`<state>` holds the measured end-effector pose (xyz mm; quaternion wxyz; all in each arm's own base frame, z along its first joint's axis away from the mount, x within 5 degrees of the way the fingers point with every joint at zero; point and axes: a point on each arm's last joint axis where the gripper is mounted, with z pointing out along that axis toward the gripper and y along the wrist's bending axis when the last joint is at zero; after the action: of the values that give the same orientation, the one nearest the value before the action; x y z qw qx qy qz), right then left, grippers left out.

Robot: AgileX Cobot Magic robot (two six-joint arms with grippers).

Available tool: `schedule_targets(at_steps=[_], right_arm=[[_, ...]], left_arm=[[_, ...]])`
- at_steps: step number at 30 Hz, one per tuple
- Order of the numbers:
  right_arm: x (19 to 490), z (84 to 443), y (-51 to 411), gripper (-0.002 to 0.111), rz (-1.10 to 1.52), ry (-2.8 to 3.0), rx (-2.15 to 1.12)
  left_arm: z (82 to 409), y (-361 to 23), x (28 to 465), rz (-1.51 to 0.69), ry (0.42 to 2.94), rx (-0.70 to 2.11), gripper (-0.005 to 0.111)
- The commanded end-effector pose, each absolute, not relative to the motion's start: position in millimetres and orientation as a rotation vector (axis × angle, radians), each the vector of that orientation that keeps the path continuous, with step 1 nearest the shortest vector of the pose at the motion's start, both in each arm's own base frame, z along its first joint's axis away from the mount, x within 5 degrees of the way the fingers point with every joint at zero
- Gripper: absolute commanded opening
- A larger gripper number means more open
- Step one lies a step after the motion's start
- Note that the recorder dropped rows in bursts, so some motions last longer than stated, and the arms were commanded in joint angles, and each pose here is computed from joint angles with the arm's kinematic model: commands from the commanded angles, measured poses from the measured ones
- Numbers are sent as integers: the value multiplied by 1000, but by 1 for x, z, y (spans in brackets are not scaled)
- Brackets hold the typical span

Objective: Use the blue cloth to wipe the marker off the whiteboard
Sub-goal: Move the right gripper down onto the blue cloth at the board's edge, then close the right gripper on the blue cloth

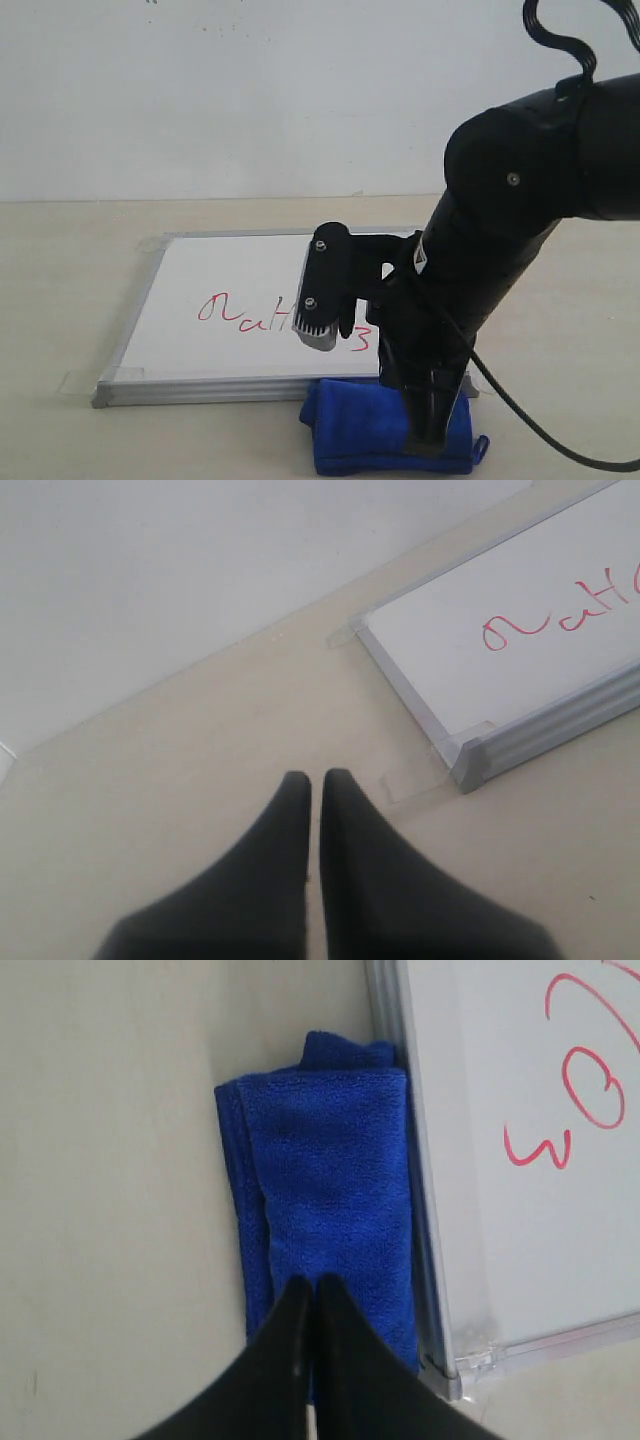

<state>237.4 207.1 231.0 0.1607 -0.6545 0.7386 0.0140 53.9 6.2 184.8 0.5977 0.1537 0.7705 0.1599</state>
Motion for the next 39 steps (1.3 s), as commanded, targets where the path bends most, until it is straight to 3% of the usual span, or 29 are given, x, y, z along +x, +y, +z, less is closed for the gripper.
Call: schedule_targets(at_steps=[1,7,16,18,25,32,39], right_arm=[[238,233,209,0,33,2053,-1902],[239,234,209,0,-59,1678,-2225],[246,216,217,1,-14,1791,-2141],[247,209,219,6,5,1813,-2150],[247,203,220,48,33,1876,-2126],[248,198,221,49,48,1944,-2087],[254,170,222,49,34,2012,-2139]], left_arm=[[184,6,54,375,1784,358,4],[184,6,54,375,1784,358,4],[184,6,54,375,1784,358,4],[184,6,54,375,1784,358,4],[184,6,54,375,1784,358,4],[184,6,54,375,1784,358,4],[184,6,54,375,1784,358,4]])
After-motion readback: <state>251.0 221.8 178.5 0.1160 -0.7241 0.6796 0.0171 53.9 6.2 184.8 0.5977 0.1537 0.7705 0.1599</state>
